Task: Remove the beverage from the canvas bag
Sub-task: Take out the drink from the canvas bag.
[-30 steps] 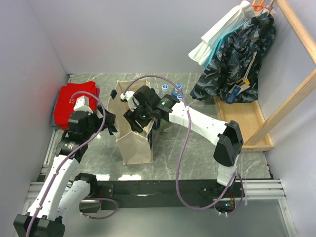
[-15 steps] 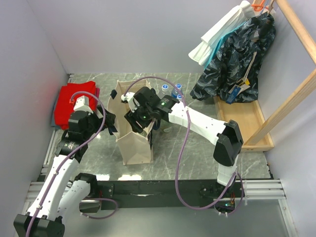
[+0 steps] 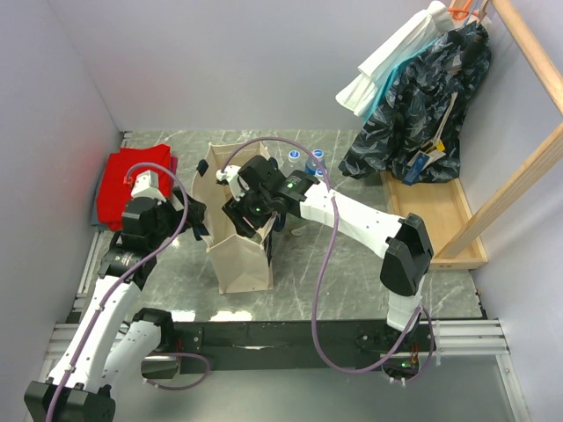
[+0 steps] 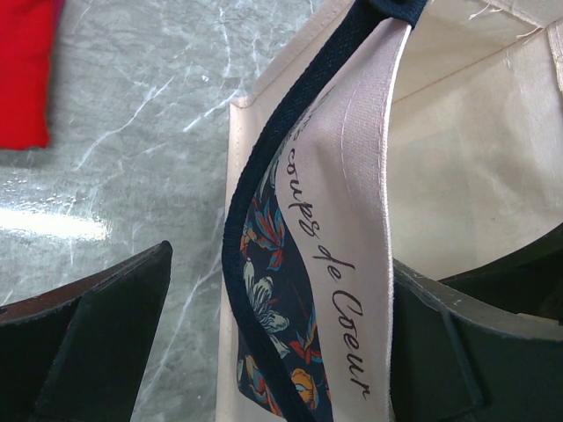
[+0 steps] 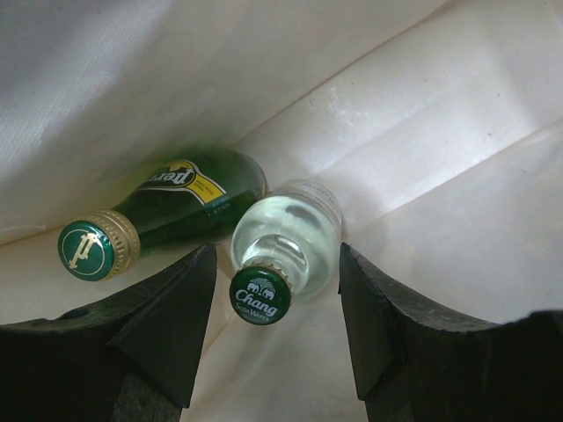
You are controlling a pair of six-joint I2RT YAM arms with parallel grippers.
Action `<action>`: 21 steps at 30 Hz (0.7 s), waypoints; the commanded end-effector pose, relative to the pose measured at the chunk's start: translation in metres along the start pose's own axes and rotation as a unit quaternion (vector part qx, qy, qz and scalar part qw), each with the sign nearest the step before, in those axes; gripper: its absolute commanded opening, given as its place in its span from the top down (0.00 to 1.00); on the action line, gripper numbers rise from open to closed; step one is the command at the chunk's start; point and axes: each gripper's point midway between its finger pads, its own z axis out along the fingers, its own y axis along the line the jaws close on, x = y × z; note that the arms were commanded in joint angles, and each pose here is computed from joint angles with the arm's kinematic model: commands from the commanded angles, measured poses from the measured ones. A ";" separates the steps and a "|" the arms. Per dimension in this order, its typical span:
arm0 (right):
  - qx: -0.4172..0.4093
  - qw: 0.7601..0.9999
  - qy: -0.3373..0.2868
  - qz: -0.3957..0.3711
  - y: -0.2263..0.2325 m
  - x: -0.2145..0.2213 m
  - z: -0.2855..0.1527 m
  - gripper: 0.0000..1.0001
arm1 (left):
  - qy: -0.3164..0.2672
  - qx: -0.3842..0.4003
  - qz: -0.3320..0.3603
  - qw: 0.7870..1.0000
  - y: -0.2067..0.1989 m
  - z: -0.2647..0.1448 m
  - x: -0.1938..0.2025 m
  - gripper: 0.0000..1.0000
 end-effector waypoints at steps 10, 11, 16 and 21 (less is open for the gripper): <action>0.014 1.000 -0.002 0.002 -0.006 0.001 -0.006 0.35 | -0.018 0.015 0.007 1.000 -0.010 -0.002 -0.014 0.04; 0.014 1.000 -0.002 0.003 -0.006 0.001 -0.006 0.35 | -0.018 0.015 0.008 1.000 -0.010 -0.002 -0.013 0.04; 0.011 1.000 -0.004 0.004 -0.004 0.000 -0.006 0.35 | -0.017 0.017 0.009 1.000 -0.011 -0.002 -0.014 0.04; 0.008 1.000 0.003 0.003 -0.004 0.003 -0.004 0.37 | -0.018 0.016 0.008 1.000 -0.011 -0.002 -0.014 0.04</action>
